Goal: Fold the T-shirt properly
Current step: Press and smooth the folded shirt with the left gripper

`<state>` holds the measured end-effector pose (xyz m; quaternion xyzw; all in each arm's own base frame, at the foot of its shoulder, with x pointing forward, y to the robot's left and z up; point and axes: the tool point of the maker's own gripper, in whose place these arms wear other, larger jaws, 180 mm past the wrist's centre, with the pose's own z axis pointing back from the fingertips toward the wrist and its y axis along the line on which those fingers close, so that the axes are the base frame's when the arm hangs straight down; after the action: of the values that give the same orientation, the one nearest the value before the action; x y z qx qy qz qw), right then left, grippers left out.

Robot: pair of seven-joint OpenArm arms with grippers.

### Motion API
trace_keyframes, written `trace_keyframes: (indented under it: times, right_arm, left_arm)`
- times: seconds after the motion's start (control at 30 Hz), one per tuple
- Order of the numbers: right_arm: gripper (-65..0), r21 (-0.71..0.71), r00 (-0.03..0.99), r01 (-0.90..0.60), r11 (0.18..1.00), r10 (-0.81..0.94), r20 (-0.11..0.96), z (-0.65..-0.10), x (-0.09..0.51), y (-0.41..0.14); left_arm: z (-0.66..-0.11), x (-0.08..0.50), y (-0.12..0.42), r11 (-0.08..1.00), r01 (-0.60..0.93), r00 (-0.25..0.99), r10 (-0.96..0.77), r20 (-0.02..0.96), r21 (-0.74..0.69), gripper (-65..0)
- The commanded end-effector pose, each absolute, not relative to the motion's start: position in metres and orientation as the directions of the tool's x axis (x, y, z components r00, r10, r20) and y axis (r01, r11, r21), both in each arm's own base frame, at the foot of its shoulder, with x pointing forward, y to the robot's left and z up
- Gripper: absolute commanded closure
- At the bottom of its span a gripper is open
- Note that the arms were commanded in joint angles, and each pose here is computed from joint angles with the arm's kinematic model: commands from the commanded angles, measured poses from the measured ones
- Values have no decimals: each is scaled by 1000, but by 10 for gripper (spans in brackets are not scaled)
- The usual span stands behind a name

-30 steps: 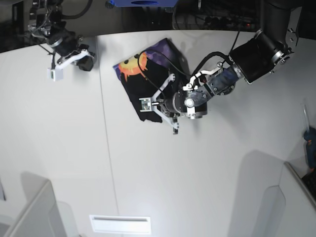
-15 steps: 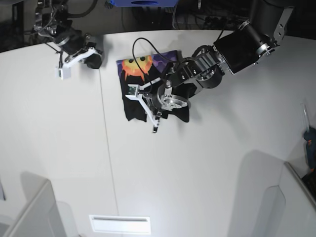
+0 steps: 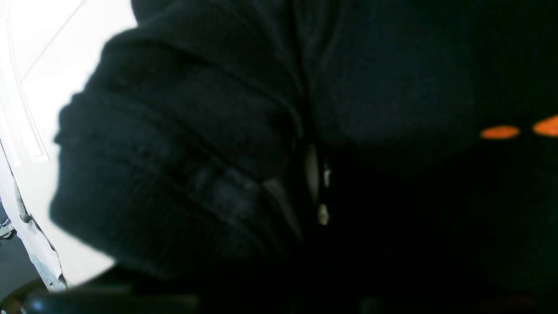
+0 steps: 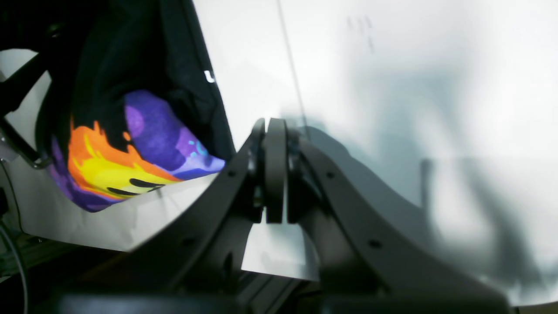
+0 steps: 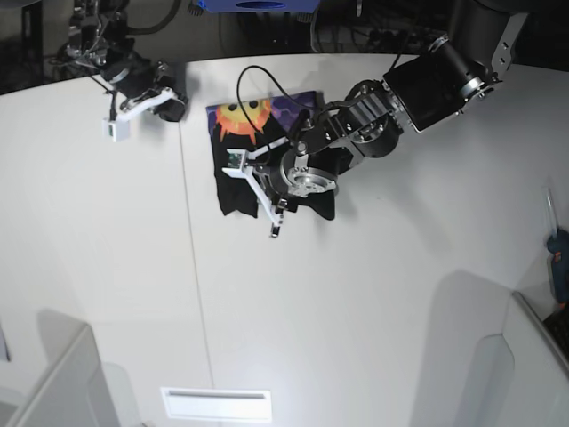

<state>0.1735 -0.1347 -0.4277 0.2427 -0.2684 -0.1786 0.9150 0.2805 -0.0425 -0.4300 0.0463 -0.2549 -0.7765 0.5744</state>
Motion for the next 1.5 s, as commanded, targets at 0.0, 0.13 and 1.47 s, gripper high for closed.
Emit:
trace_keyframes:
  times: [0.0,0.13,1.47]
  right_arm:
    - [0,547,780,181,818,-457,426,-421,178,-136]
    - [0,547,780,181,818,-457,426,-421,178,-136]
    - [0,545,788,190,816,-459,412,-425,171,-135]
  left_arm:
    - [-442,256,-48,-237,899,-346,-900,266,367,0]
    - [-438,256,-58,-236,897,-352,-893,281,374,0]
    - [-438,269,-60,-290,871,-397,-891,219,397,-247]
